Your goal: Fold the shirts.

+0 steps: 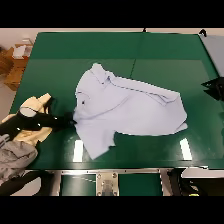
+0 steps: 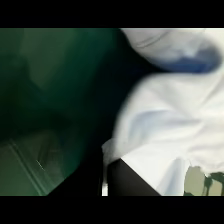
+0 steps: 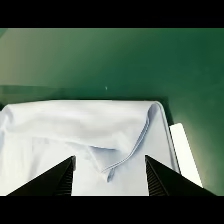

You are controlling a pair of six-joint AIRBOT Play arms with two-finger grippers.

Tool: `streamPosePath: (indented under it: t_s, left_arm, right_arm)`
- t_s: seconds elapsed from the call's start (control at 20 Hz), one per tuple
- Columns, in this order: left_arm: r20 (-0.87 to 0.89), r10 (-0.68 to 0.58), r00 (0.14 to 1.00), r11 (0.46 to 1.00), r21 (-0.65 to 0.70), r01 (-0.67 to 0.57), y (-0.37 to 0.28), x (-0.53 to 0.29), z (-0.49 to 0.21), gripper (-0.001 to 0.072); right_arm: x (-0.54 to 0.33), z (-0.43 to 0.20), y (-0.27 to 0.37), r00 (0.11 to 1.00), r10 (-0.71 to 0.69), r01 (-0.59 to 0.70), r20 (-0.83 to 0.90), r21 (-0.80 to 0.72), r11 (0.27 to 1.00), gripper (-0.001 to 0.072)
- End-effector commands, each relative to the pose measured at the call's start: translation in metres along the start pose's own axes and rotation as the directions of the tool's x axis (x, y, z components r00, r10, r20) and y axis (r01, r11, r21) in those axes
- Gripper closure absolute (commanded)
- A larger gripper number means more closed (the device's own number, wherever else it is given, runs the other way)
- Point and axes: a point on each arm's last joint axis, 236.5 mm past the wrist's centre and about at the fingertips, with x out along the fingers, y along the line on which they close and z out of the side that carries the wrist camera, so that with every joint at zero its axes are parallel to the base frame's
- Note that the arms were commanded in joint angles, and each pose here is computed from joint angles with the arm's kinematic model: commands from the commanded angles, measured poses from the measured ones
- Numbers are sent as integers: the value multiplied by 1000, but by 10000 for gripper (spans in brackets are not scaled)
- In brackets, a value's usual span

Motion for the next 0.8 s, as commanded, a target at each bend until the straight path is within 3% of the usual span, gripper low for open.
streamPosePath:
  t_s: [0.0, 0.3, 0.6, 0.75]
  left_arm:
    - [76, 79, 994, 995, 50, -83, 28, -34, 55, 681]
    - [30, 61, 998, 997, 36, -62, 34, -15, 60, 680]
    - [-12, 49, 999, 998, 38, -49, 31, -15, 49, 680]
    - [-24, 45, 999, 998, 48, -43, 30, -15, 47, 680]
  right_arm:
    - [1, -45, -18, 994, -13, 25, -106, 112, 993, 221]
    - [-7, -191, -57, 952, -139, 233, -274, 346, 909, 208]
    - [32, -289, -53, 938, -129, 270, -321, 446, 854, 187]
    - [39, -297, -63, 939, -150, 285, -311, 453, 844, 188]
